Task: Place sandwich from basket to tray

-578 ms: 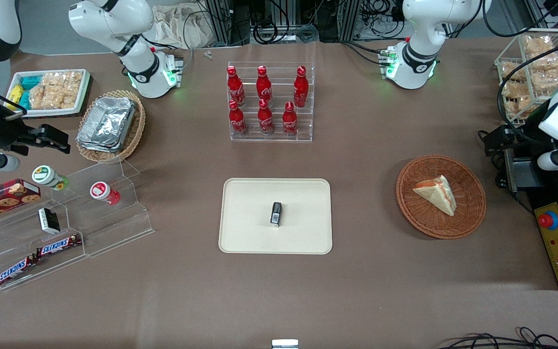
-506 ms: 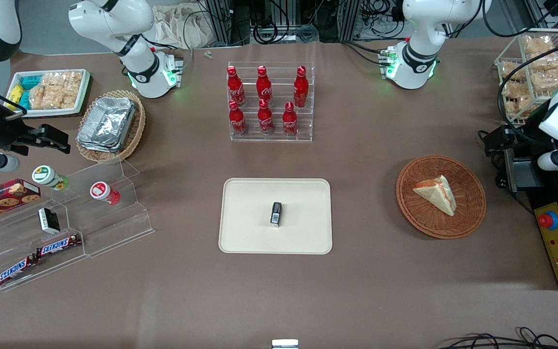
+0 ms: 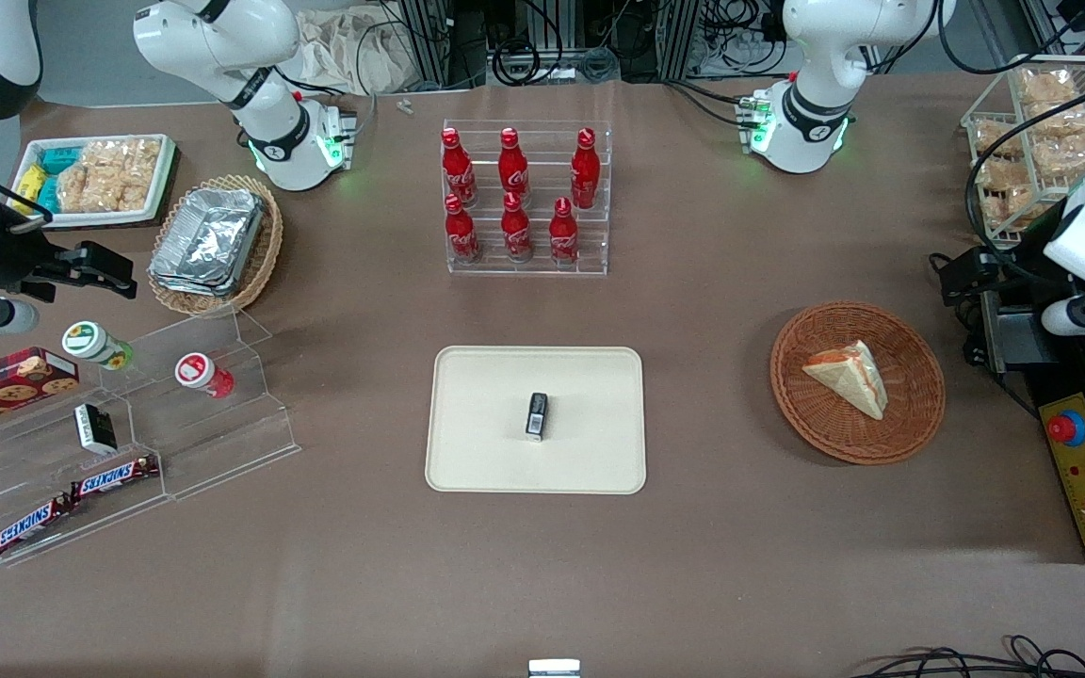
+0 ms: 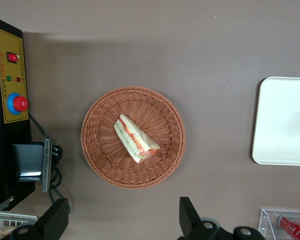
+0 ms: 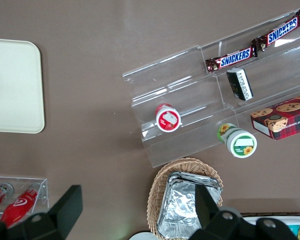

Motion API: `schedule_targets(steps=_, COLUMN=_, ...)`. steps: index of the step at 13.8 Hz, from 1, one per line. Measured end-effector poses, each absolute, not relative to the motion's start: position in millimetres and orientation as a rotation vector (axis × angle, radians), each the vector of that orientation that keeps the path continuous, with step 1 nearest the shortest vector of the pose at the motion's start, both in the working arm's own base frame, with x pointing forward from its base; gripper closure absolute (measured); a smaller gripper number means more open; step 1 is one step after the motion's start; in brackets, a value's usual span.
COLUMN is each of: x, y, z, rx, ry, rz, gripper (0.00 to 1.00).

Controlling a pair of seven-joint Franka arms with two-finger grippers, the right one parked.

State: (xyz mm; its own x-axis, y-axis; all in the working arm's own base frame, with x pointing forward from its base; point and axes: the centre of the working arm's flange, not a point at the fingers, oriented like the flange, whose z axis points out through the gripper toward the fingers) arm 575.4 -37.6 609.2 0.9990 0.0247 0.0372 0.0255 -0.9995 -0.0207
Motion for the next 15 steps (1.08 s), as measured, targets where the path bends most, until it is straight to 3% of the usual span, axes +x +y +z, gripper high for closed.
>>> schedule_targets(steps=2, x=578, y=-32, z=601, rx=-3.098, ry=-0.118, rz=-0.018, gripper=0.00)
schedule_targets(steps=5, x=569, y=11, z=580, rx=-3.124, ry=-0.328, rz=0.199, gripper=0.00)
schedule_targets(steps=7, x=567, y=43, z=560, rx=-3.151, ry=-0.443, rz=0.237, gripper=0.00)
schedule_targets(steps=11, x=570, y=34, z=480, rx=-3.084, ry=-0.759, rz=0.226, gripper=0.00)
schedule_targets(steps=15, x=566, y=13, z=394, rx=-3.012, ry=-1.024, rz=0.111, gripper=0.00)
